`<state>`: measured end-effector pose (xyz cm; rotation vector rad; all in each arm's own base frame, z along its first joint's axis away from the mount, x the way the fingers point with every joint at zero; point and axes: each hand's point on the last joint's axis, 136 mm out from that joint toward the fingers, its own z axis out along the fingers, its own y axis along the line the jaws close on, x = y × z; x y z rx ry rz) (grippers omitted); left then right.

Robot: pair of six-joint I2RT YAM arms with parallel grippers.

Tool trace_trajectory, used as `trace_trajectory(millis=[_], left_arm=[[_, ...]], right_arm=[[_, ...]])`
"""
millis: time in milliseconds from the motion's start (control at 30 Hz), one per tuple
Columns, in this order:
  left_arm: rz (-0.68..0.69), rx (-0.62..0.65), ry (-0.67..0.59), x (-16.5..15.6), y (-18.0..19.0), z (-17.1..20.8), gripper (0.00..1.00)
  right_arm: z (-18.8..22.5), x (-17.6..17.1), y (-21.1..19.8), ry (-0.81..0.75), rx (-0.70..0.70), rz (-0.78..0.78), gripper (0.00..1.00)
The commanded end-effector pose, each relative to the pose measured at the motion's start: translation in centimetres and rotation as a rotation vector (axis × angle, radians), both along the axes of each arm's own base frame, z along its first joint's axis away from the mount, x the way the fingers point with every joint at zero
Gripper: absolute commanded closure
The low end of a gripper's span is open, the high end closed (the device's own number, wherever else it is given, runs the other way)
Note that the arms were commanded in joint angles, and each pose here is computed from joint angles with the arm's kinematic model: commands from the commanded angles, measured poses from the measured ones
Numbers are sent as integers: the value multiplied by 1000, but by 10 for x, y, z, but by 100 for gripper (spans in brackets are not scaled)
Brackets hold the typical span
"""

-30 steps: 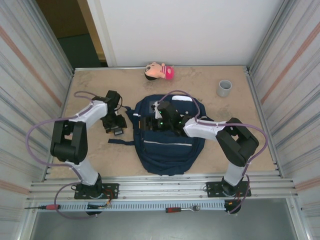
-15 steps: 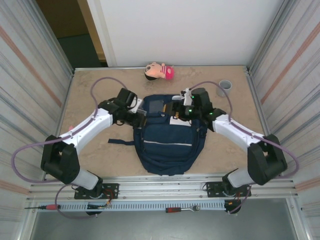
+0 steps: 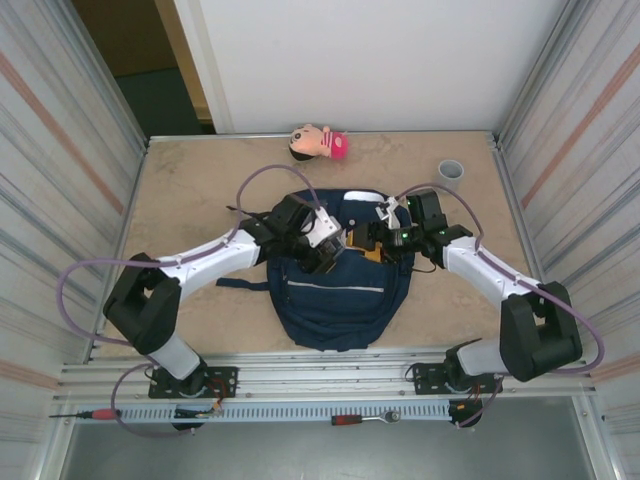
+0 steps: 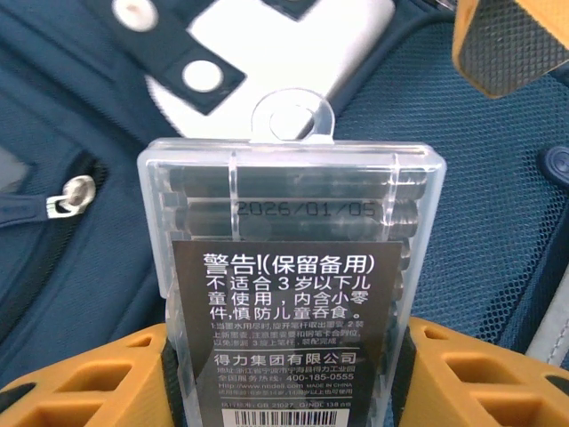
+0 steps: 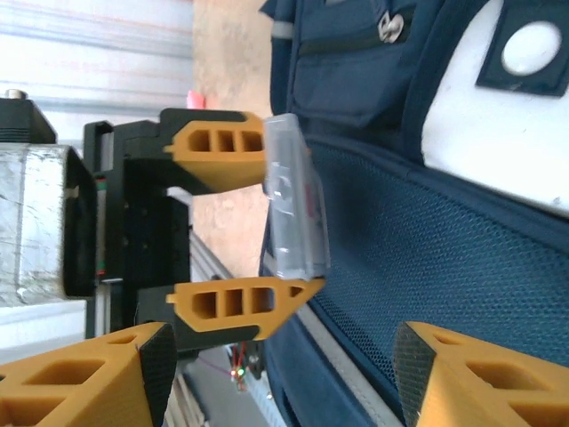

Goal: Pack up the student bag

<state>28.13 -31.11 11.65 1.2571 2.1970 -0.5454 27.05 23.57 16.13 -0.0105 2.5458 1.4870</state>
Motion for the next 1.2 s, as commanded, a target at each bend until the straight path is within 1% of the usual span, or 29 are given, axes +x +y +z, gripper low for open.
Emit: trace_trajectory(millis=[0,133,267,433,667,767,900,967,1033,1100,1167], left_arm=[[-85,-62,-63,-1,-17,5,63],[-114,-103,-73,-6,-22,4,62],[-134,-120,-83,-10,-25,3,62],[-154,-151,-92,-14,-29,2,61],[-171,-155,-96,-17,-32,3,61],[-179,-156,-102,-19,-33,6,60],[-172,-143,-112,-20,-32,7,59],[-157,-129,-119,-17,-30,7,57],[-146,-120,-131,-15,-28,9,51],[-137,-115,-147,-13,-26,15,40],[-132,-118,-168,-13,-24,24,31]], right_arm=[[-3,-8,4,5,36,65,34],[-13,-2,4,14,21,66,37],[-11,2,10,-16,59,96,40],[-19,5,14,-5,55,120,46],[-30,11,14,-8,16,113,64],[-33,13,15,-6,13,115,74],[-29,13,17,-13,26,127,88],[-24,13,16,-26,29,125,93],[-19,12,11,-43,27,111,97],[-11,13,4,-63,25,88,99],[-4,14,-7,-81,18,50,99]])
